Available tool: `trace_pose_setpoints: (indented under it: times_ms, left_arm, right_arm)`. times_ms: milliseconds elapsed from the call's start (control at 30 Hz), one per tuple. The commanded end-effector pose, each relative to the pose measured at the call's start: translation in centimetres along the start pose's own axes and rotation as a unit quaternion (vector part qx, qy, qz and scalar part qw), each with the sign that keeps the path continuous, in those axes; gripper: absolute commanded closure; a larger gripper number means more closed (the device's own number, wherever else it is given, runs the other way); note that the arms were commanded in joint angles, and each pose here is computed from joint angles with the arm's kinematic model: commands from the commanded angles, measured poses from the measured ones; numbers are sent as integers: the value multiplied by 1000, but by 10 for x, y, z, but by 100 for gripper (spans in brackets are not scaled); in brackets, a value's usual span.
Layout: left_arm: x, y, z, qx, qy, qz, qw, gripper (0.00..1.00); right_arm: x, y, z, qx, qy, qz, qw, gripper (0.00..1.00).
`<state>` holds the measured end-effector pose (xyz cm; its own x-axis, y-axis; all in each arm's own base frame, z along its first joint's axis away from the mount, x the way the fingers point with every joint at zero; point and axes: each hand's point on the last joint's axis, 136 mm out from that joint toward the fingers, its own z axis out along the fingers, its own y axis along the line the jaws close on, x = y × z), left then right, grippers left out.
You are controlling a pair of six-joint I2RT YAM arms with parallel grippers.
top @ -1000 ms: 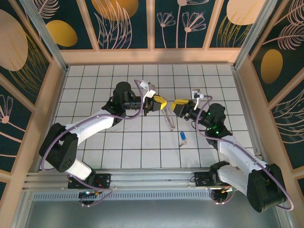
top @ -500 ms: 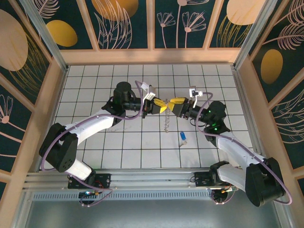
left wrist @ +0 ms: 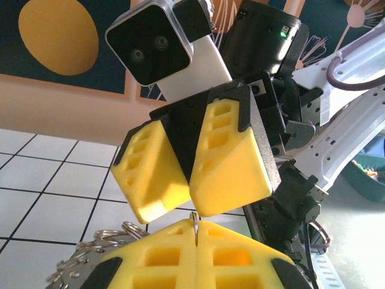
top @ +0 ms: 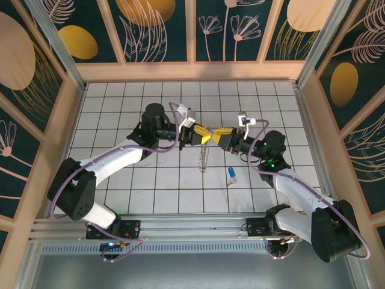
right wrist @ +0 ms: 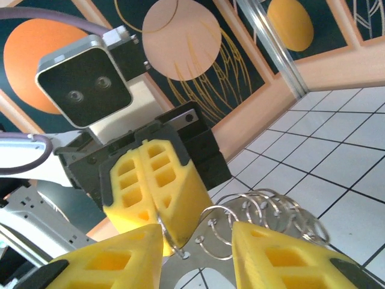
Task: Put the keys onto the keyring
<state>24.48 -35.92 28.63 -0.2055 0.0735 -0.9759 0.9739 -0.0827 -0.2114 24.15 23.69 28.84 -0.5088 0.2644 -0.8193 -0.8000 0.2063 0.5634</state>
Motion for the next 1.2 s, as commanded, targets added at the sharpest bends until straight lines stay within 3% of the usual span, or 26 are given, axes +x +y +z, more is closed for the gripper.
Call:
trace_pose_setpoints:
  times_ms: [0, 500, 767, 967, 1167]
  left_arm:
    - [-17, -11, -1, 18, -18, 32, 999, 100]
    - [-14, -6, 3, 25, -20, 20, 999, 100]
    - [-15, -6, 4, 28, -25, 16, 999, 100]
    - [-22, 0, 1, -1, -42, 12, 999, 100]
    - [-14, 7, -4, -31, -51, -3, 998, 90]
  right_arm:
    - [-3, 18, -2, -29, -6, -30, 999, 66]
    - [-2, 26, 3, -46, 0, -39, 998, 72]
    - [-4, 31, 5, -60, 1, -45, 997, 100]
    - [-8, 26, 5, -47, -12, -48, 998, 100]
    - [-10, 18, 6, -26, -21, -49, 998, 100]
